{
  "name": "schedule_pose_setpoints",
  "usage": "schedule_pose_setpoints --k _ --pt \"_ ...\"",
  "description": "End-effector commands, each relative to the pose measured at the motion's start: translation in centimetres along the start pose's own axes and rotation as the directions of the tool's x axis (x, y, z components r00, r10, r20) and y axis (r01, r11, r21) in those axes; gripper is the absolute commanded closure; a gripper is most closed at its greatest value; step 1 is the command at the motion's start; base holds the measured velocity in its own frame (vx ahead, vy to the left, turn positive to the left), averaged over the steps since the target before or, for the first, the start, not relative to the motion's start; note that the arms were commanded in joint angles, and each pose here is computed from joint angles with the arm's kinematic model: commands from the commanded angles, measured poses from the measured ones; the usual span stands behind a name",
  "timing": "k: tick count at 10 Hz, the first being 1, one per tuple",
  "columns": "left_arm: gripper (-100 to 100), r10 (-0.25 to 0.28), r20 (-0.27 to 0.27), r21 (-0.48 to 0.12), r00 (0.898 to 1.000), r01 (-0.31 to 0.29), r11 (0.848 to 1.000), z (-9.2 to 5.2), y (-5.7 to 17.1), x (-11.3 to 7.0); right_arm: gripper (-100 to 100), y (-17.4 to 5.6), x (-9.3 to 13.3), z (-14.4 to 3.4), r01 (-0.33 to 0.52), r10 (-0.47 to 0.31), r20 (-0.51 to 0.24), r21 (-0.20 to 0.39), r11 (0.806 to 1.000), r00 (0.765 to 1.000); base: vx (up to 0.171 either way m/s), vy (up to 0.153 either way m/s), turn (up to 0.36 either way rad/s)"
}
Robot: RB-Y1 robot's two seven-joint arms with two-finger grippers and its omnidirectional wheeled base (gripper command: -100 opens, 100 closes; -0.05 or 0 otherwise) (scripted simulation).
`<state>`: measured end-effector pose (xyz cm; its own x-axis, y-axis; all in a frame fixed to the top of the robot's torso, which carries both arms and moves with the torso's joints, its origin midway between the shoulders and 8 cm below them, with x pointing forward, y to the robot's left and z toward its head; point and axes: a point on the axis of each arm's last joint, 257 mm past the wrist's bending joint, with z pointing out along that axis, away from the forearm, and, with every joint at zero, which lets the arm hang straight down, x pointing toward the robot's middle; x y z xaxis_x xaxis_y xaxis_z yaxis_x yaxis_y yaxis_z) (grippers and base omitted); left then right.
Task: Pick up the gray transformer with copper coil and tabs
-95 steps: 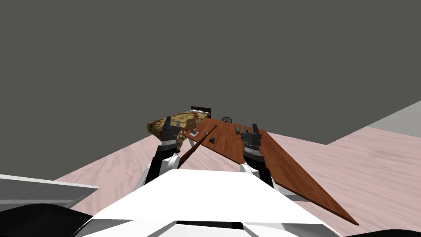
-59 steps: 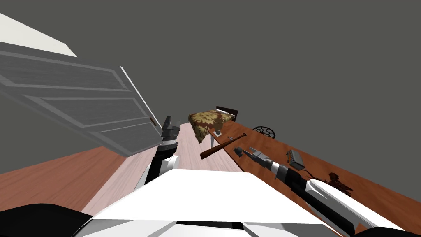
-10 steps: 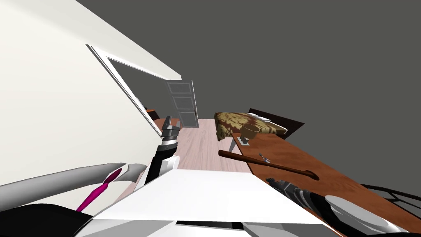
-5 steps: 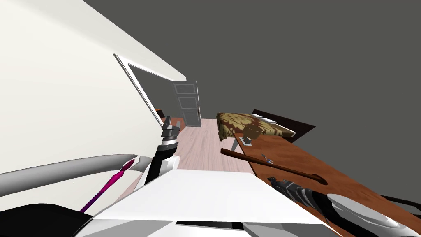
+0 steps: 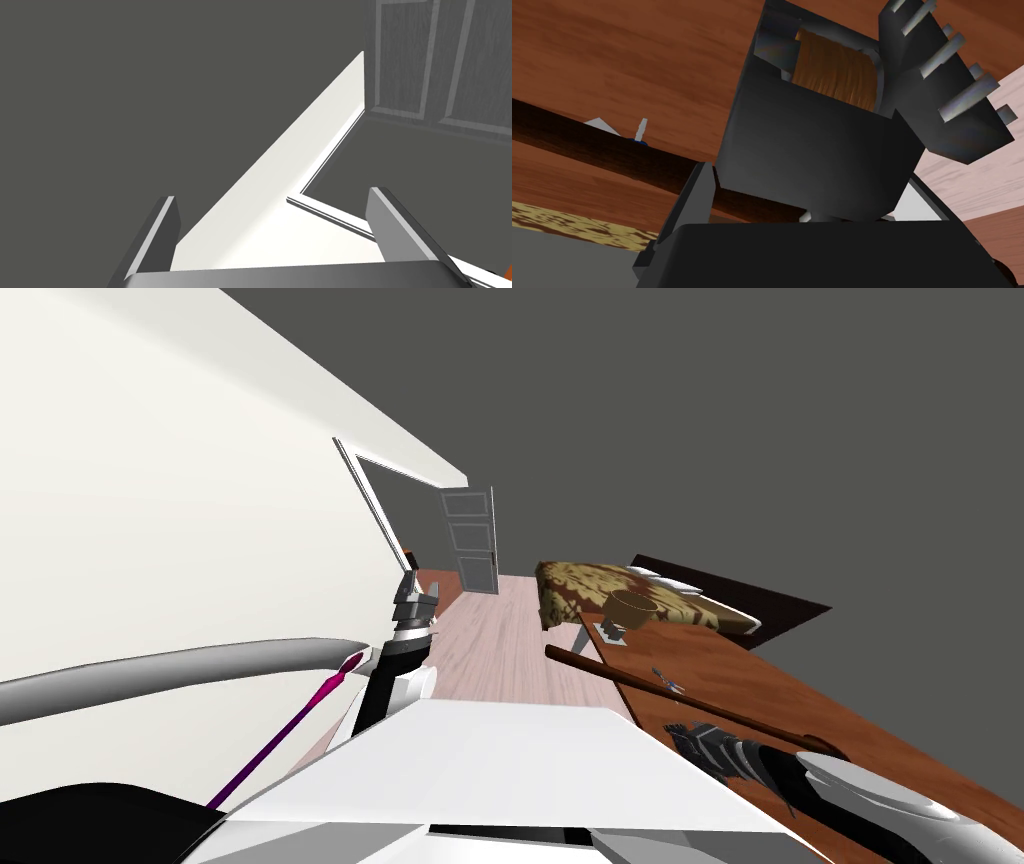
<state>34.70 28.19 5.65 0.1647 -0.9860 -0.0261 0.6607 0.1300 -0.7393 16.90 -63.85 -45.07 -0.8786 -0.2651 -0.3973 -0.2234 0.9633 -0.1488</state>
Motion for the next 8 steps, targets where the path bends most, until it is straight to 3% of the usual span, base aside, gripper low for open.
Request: schedule_pose_setpoints --k 1,3,4,5,6,7,8 --pt "0 0.0 0.0 0.0 1.0 0.0 1.0 0.0 0.0 0.0 -100 -1.3 -1.3 0.1 -0.021 0.021 0.024 0.017 1.0 1.0 -0.12 0.07 0.265" --pt "0 0.0 0.0 0.0 1.0 0.0 1.0 0.0 0.0 0.0 -100 -2.5 -0.3 -0.4 -0.039 0.038 0.007 0.046 0.998 0.999 -0.055 0.021 0.004" --pt "0 0.0 0.0 0.0 1.0 0.0 1.0 0.0 0.0 0.0 -100 -2.6 -1.5 0.0 -0.028 0.027 0.021 0.034 0.999 0.999 -0.101 0.07 0.342" --pt "0 0.0 0.0 0.0 1.0 0.0 1.0 0.0 0.0 0.0 -100 -4.0 -2.0 -0.3 -0.055 0.053 0.036 0.064 0.996 0.998 -0.129 0.076 0.254" --pt "0 0.0 0.0 0.0 1.0 0.0 1.0 0.0 0.0 0.0 -100 -5.4 -1.0 -1.0 -0.077 0.075 0.023 0.096 0.992 0.997 -0.071 0.034 0.001" --pt "0 0.0 0.0 0.0 1.0 0.0 1.0 0.0 0.0 0.0 -100 -4.8 -1.3 -0.5 -0.064 0.063 0.027 0.079 0.995 0.998 -0.022 0.01 -0.017" --pt "0 0.0 0.0 0.0 1.0 0.0 1.0 0.0 0.0 0.0 100 -4.9 -1.2 -0.6 -0.066 0.064 0.026 0.08 0.995 0.998 -0.006 0.003 0.001"
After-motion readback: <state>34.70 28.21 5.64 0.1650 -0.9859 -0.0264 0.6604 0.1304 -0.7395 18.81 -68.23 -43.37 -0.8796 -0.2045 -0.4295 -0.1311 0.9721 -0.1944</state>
